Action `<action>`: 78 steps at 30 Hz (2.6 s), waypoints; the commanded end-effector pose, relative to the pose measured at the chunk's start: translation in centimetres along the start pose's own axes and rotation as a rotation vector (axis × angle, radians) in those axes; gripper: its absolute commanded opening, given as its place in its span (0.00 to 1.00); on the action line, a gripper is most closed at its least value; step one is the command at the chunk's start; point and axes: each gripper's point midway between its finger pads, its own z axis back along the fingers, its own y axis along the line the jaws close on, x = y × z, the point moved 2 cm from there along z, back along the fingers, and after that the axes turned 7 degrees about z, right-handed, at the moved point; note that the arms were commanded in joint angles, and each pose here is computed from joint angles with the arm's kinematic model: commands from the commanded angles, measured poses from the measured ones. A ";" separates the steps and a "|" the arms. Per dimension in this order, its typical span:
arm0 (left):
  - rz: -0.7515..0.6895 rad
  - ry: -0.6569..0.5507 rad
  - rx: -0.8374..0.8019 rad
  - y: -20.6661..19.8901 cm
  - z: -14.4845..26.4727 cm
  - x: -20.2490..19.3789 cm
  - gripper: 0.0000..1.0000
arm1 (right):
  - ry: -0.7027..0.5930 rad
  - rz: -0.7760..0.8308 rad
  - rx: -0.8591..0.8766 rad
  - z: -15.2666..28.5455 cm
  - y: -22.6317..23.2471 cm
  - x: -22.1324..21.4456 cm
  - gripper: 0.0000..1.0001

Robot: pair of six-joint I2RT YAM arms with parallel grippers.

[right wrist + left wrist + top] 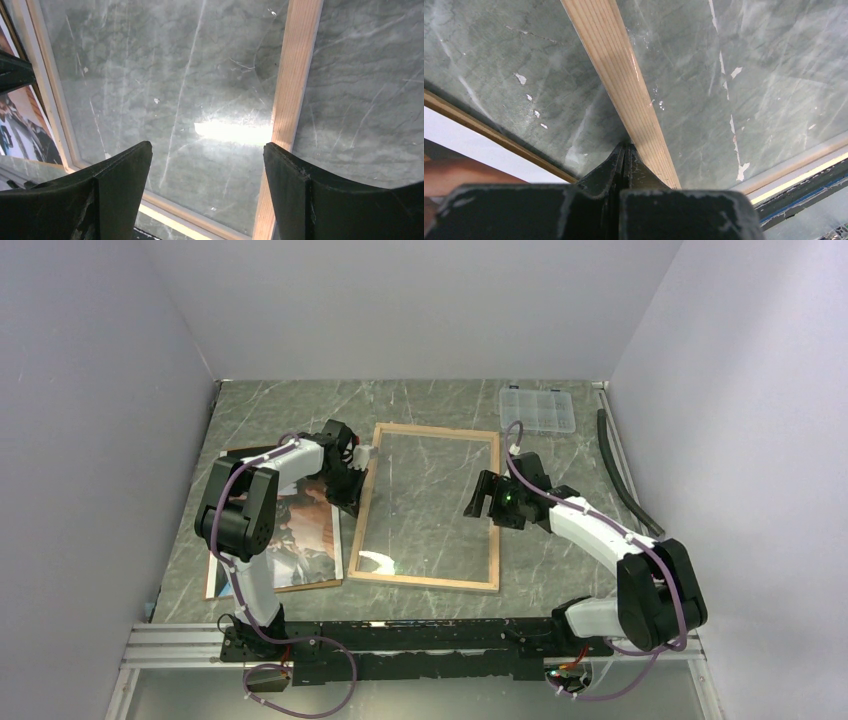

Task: Put the photo into the frame
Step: Place the photo frame item in the photo frame, then adjust the photo frame at the center of the board, then pick up the photo at the center of the board.

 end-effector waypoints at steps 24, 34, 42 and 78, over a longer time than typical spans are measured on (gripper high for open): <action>-0.029 0.001 -0.105 -2.6 0.0 -1.0 0.03 | -0.132 -0.063 -0.142 3.1 -4.2 3.7 0.97; -0.048 -0.097 -0.058 -2.3 4.5 3.2 0.03 | -0.221 -0.061 -0.053 4.9 1.3 5.5 1.00; 0.074 -0.240 0.130 6.2 16.8 3.6 0.51 | -0.177 0.115 0.135 2.7 16.7 4.1 1.00; 0.364 -0.068 0.449 24.9 11.4 -18.9 0.29 | 0.320 0.181 0.282 -13.9 30.8 -10.8 0.84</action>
